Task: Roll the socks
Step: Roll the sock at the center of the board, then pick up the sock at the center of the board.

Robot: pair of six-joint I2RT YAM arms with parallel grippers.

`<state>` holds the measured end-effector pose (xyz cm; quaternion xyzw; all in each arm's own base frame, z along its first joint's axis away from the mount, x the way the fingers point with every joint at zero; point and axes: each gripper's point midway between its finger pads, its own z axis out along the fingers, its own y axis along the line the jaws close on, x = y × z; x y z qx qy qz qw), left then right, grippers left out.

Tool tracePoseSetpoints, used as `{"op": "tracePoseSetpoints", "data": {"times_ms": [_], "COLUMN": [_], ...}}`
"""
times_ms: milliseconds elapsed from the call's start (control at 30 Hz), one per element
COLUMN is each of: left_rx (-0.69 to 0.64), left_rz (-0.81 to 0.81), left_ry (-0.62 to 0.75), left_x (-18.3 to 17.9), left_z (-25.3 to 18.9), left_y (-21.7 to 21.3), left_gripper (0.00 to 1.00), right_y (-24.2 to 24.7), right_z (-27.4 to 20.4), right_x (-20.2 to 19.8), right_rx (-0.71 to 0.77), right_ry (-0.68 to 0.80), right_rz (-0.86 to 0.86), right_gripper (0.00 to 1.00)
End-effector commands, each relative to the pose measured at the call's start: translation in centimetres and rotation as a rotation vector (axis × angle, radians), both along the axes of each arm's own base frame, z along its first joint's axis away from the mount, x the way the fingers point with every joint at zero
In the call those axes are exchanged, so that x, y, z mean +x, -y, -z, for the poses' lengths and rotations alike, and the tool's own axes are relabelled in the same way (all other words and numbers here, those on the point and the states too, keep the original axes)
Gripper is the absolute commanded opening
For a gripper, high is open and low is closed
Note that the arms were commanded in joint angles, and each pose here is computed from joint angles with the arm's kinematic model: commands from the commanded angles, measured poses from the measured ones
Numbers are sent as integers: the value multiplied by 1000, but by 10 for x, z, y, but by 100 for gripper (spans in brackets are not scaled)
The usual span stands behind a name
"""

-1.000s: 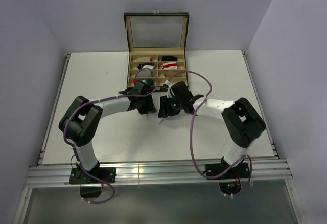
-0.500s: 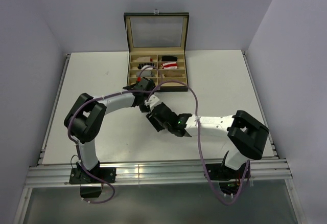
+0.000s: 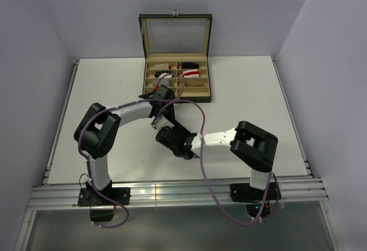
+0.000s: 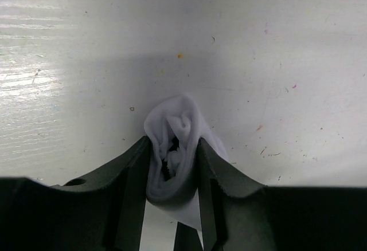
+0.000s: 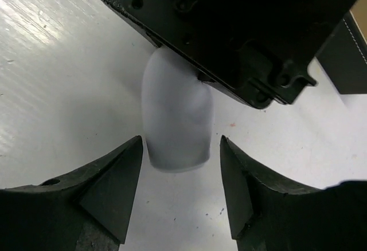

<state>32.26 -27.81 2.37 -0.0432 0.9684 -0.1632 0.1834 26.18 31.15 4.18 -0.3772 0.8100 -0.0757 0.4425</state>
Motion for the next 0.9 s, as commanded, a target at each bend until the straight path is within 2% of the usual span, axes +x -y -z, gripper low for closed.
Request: {"op": "tracePoseSetpoints", "data": {"times_ms": [0, 333, 533, 600, 667, 733, 767, 800, 867], "left_rx": [167, 105, 99, 100, 101, 100, 101, 90, 73], "left_rz": [69, 118, 140, 143, 143, 142, 135, 127, 104], "left_ry": [-139, -180, -203, -205, -200, -181, -174, -157, -130], "left_x": [-40, -48, -54, -54, -52, -47, -44, -38, -27], "left_z": [44, 44, 45, 45, 42, 37, 33, 27, 14], "left_y": [-23, -10, -10, -10, -10, -9, -10, -7, -9], "left_gripper": [40, 40, 40, 40, 40, 41, 42, 43, 47], "right_y": [-10, -4, 10, 12, 14, 18, 18, 19, 20], "right_z": [-5, 34, 51, 54, 57, 60, 58, 59, 56], "right_x": [10, 9, 12, 13, 10, 7, 8, 7, 4], "right_rx": [-60, -91, -114, -100, -88, -74, -61, -51, -30], "right_ry": [64, 26, -33, -67, -110, -153, -161, -181, -206], "right_rz": [-25, -25, 20, 31, 40, 55, 58, 56, 50], "right_gripper": [64, 63, 55, 49, 37, 23, 10, 3, 0]}}
